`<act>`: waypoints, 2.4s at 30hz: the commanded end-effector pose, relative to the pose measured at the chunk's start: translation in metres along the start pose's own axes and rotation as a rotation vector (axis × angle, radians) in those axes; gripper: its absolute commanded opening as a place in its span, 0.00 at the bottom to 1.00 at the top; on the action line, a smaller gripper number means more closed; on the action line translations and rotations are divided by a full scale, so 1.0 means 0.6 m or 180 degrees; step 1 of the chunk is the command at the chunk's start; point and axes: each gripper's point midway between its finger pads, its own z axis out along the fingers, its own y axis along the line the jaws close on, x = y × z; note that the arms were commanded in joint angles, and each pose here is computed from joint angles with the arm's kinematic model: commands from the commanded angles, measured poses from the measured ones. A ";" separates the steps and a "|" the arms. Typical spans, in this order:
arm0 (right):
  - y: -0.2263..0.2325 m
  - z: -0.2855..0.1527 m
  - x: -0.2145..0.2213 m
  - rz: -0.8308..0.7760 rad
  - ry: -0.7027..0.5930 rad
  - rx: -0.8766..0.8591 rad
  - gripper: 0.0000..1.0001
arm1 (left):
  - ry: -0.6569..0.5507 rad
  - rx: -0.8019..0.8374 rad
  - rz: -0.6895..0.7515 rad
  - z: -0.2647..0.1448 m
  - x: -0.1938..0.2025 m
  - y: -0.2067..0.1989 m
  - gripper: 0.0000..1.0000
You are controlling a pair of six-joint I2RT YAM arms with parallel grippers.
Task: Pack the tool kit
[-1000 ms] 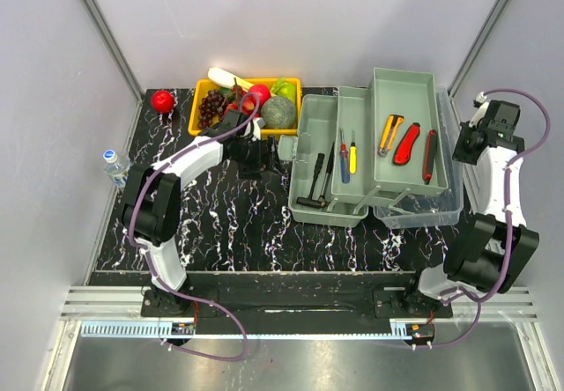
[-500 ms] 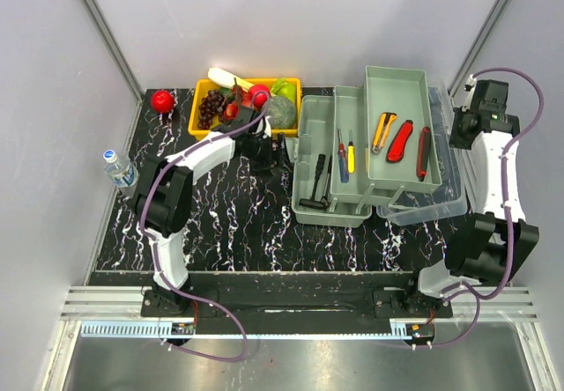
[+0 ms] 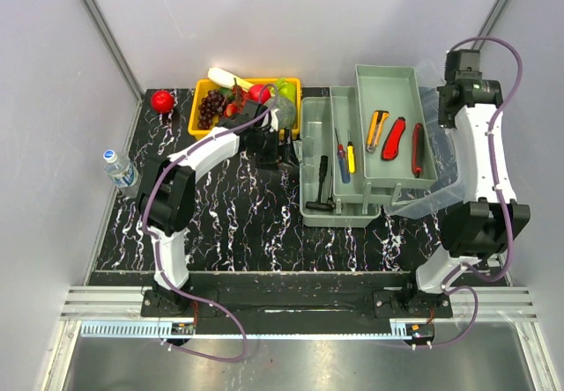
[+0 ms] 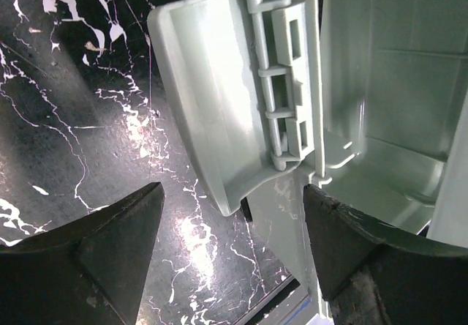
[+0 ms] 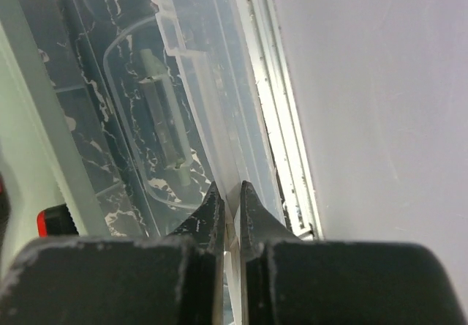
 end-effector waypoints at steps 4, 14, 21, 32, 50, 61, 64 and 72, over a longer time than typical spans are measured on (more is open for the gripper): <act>0.018 -0.057 -0.069 0.0065 -0.0466 0.0741 0.00 | -0.0139 -0.0032 -0.0054 -0.007 -0.034 -0.020 0.81; 0.035 -0.100 -0.062 -0.0013 -0.0644 0.1272 0.00 | -0.0169 -0.0093 -0.0129 0.007 -0.034 -0.033 0.80; 0.039 -0.136 -0.069 0.0059 -0.0901 0.1462 0.00 | -0.0089 -0.0065 -0.0124 0.018 -0.021 -0.039 0.80; 0.093 -0.186 -0.095 -0.0031 -0.1137 0.1598 0.04 | -0.0034 -0.0058 -0.0127 0.027 -0.010 -0.037 0.80; 0.216 -0.188 -0.093 -0.0204 -0.1408 0.1703 0.25 | 0.0041 -0.0041 -0.0229 0.022 0.004 -0.020 0.80; 0.278 -0.194 -0.070 -0.0392 -0.1657 0.1791 0.23 | 0.0102 0.0176 -0.0291 0.026 0.010 -0.030 0.80; 0.288 -0.202 -0.070 -0.0404 -0.1720 0.1807 0.21 | 0.0096 0.0173 -0.0294 0.025 0.010 -0.027 0.80; 0.328 -0.217 -0.074 -0.0468 -0.1829 0.1838 0.21 | 0.0112 0.0158 -0.0295 0.025 0.015 -0.021 0.80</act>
